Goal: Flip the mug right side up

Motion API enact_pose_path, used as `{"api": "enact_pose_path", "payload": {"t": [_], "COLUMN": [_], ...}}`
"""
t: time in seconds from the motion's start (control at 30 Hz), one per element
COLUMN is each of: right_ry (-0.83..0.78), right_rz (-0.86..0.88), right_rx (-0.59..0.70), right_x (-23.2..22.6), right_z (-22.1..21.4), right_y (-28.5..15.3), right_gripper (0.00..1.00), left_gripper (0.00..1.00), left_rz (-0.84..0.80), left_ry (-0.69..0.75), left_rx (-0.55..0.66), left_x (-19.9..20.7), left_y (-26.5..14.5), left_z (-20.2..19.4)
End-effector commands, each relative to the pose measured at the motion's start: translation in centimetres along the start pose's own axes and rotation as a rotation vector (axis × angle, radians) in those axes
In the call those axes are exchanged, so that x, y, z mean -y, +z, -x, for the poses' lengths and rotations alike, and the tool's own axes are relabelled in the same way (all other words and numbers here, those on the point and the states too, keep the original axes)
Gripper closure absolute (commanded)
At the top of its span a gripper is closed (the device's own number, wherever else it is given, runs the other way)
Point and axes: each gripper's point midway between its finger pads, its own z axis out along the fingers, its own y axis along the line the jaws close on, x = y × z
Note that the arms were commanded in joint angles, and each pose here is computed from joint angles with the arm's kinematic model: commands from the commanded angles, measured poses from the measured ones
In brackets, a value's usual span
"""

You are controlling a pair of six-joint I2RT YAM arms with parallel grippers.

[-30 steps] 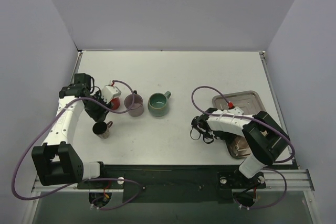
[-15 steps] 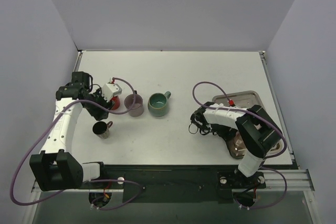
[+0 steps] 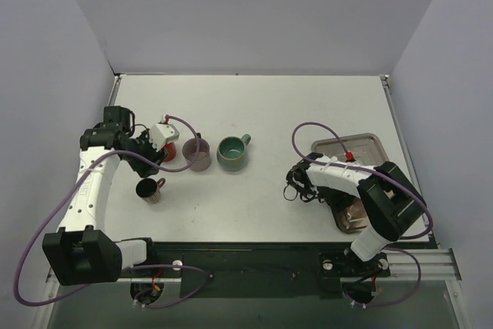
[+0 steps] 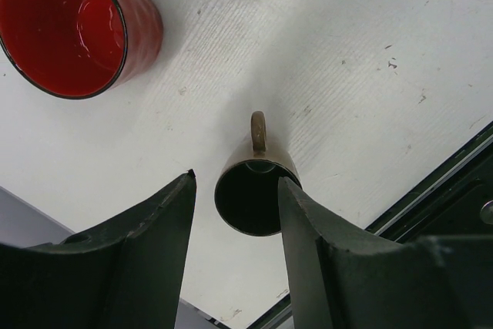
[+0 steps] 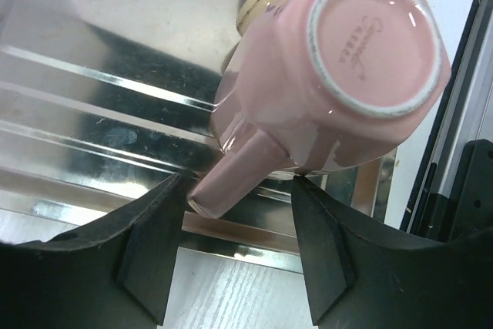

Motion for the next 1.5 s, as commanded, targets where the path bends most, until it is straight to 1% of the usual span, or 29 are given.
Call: {"api": "enact_pose_path", "payload": {"t": [0.0, 0.17, 0.23, 0.27, 0.37, 0.47, 0.6, 0.63, 0.67, 0.7, 0.77, 0.8, 0.9, 0.93, 0.97, 1.0, 1.03, 1.07, 1.1, 1.13, 1.2, 1.23, 1.27, 1.3, 1.33, 1.37, 1.4, 1.43, 1.47], "right_ry": [0.051, 0.092, 0.123, 0.148, 0.188, 0.202, 0.200, 0.187, 0.192, 0.161, 0.165, 0.181, 0.159, 0.187, 0.165, 0.160, 0.160, 0.125, 0.129, 0.096, 0.090, 0.100, 0.088, 0.101, 0.108, 0.121, 0.120, 0.143, 0.154], "right_rz": [-0.031, -0.013, -0.019, -0.029, -0.018, -0.018, -0.015, -0.003, 0.027, 0.054, 0.124, 0.179, 0.333, 0.377, 0.421, 0.449, 0.490, 0.521, 0.561, 0.594, 0.668, 0.725, 0.755, 0.808, 0.859, 0.914, 0.997, 1.053, 1.148], "right_rx": [-0.001, -0.009, -0.040, -0.064, -0.089, -0.100, -0.106, -0.108, -0.108, -0.090, -0.058, -0.049, 0.049, 0.063, 0.090, 0.098, 0.111, 0.126, 0.154, 0.180, 0.250, 0.253, 0.269, 0.266, 0.264, 0.253, 0.233, 0.212, 0.189], "right_x": [1.9, 2.8, 3.2, 3.4, 3.4, 3.4, 3.5, 3.3, 2.8, 2.6, 1.8, 1.1, -0.1, -0.5, -0.7, -1.0, -1.4, -1.8, -2.2, -2.5, -2.7, -2.8, -2.9, -2.8, -3.1, -2.8, -3.3, -3.1, -3.6], "right_z": [1.2, 1.5, 0.8, 0.5, 0.0, 0.0, -0.2, -0.1, 0.3, 0.8, 2.2, 3.1, 6.0, 7.1, 7.7, 8.4, 9.1, 9.5, 10.4, 10.7, 12.5, 13.1, 13.7, 14.3, 14.8, 15.3, 15.3, 15.7, 15.9], "right_y": [0.3, 0.6, 1.1, 1.3, 1.7, 1.9, 2.1, 2.0, 1.7, 1.6, 0.7, -0.2, -3.3, -4.4, -5.3, -6.1, -7.2, -7.9, -9.0, -9.9, -11.9, -13.5, -14.3, -15.6, -16.9, -18.0, -20.0, -21.0, -23.2], "right_gripper": [0.48, 0.48, 0.50, 0.54, 0.72, 0.74, 0.84, 0.93, 0.97, 1.00, 1.00, 1.00, 1.00, 1.00, 1.00, 1.00, 1.00, 1.00, 1.00, 1.00, 1.00, 1.00, 1.00, 1.00, 1.00, 1.00, 1.00, 1.00, 1.00], "left_gripper": [0.43, 0.43, 0.43, 0.43, 0.43, 0.43, 0.43, 0.43, 0.43, 0.43, 0.42, 0.42, 0.42, 0.41, 0.40, 0.40, 0.40, 0.40, 0.40, 0.41, 0.40, 0.41, 0.41, 0.40, 0.39, 0.37, 0.36, 0.35, 0.33], "left_rz": [0.010, 0.017, 0.020, 0.018, 0.026, 0.026, 0.023, 0.013, -0.016, -0.032, -0.106, -0.152, -0.221, -0.258, -0.262, -0.311, -0.326, -0.359, -0.376, -0.401, -0.440, -0.444, -0.458, -0.453, -0.474, -0.480, -0.516, -0.534, -0.577], "left_ry": [0.046, 0.050, 0.058, 0.060, 0.066, 0.067, 0.071, 0.070, 0.066, 0.070, 0.072, 0.071, 0.079, 0.084, 0.069, 0.090, 0.071, 0.075, 0.034, 0.041, -0.054, -0.048, -0.117, -0.107, -0.180, -0.158, -0.236, -0.216, -0.291], "left_rx": [0.065, 0.073, 0.080, 0.081, 0.088, 0.090, 0.098, 0.104, 0.119, 0.129, 0.173, 0.205, 0.258, 0.279, 0.291, 0.313, 0.319, 0.338, 0.346, 0.388, 0.444, 0.500, 0.519, 0.580, 0.607, 0.677, 0.693, 0.764, 0.778], "left_x": [0.2, 0.3, 0.4, 0.5, 0.5, 0.5, 0.7, 0.9, 1.6, 2.0, 3.4, 4.5, 6.0, 6.8, 7.0, 8.3, 8.7, 9.6, 10.0, 10.6, 11.5, 11.5, 11.9, 11.6, 12.1, 12.0, 12.5, 12.6, 13.1], "left_y": [-1.5, -1.8, -1.9, -1.9, -1.9, -2.0, -2.2, -2.3, -2.5, -2.6, -3.1, -3.5, -4.3, -4.4, -4.7, -4.8, -4.9, -5.0, -5.2, -5.5, -6.5, -7.1, -7.9, -8.4, -9.5, -10.2, -10.8, -12.0, -12.6], "left_z": [1.6, 1.7, 1.8, 1.7, 1.8, 1.9, 2.0, 2.1, 2.3, 2.5, 3.4, 4.0, 5.5, 6.0, 6.4, 7.3, 7.7, 8.6, 9.1, 10.2, 11.9, 13.2, 13.9, 15.2, 15.8, 17.1, 17.4, 18.7, 18.9]}}
